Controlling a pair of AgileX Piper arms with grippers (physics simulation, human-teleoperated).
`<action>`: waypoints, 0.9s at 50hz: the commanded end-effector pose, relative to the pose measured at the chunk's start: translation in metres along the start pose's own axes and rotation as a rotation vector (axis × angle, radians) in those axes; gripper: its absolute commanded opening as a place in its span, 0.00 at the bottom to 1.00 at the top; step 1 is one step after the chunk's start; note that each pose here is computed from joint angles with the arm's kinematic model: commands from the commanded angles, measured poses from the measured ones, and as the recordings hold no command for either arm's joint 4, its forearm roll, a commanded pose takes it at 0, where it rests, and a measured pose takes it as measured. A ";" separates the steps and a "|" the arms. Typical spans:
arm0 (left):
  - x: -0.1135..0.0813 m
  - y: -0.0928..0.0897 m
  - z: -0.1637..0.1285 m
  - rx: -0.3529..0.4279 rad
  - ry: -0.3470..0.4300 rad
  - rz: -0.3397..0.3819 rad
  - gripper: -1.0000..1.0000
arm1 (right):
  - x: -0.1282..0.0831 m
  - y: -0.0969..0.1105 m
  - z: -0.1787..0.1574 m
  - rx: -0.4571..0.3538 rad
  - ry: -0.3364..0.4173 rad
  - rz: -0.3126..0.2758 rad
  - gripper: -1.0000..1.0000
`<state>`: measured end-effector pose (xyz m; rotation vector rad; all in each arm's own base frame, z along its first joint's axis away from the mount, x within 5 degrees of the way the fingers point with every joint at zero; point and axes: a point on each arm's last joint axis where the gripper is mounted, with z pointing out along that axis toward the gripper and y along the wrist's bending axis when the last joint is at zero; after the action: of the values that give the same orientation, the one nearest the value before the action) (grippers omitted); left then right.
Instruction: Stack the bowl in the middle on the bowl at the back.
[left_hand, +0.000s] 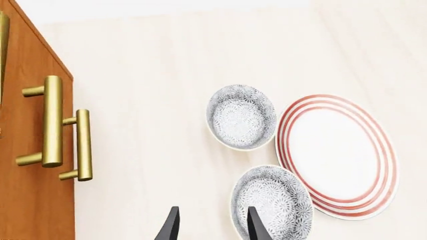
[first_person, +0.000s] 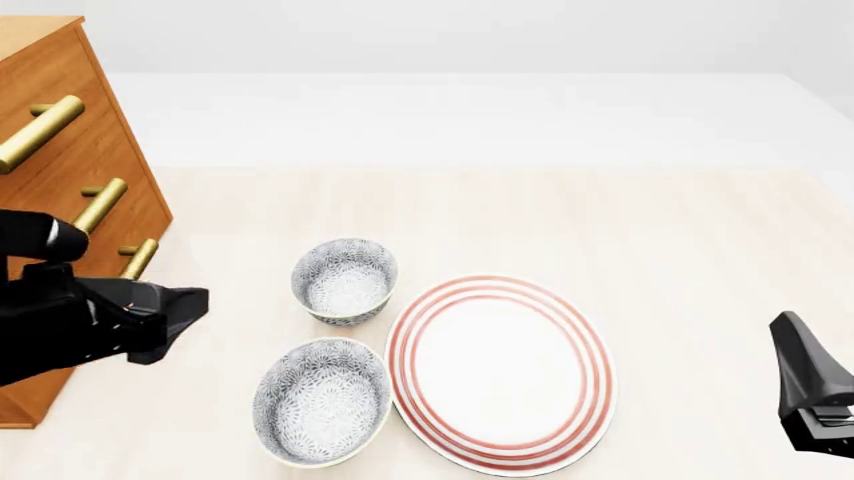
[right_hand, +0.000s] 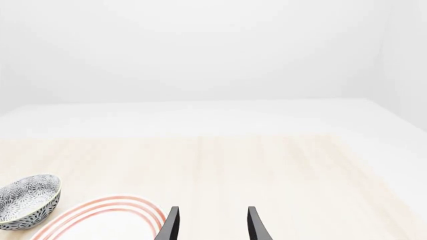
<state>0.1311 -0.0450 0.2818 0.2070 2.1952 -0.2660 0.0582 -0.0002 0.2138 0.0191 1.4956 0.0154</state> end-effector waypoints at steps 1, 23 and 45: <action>0.019 -0.006 0.024 0.015 0.171 -0.059 1.00 | 0.000 0.000 0.000 0.000 0.000 0.001 1.00; 0.063 -0.020 0.038 0.089 0.234 -0.243 1.00 | 0.000 0.000 0.001 0.000 0.003 -0.003 1.00; 0.097 -0.029 0.062 0.134 0.268 -0.316 1.00 | 0.000 0.000 0.001 0.002 0.006 -0.002 1.00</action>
<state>0.1161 -0.0792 0.1868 -0.0089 2.4612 -0.5540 0.0589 -0.0003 0.2134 0.0181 1.5007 0.0118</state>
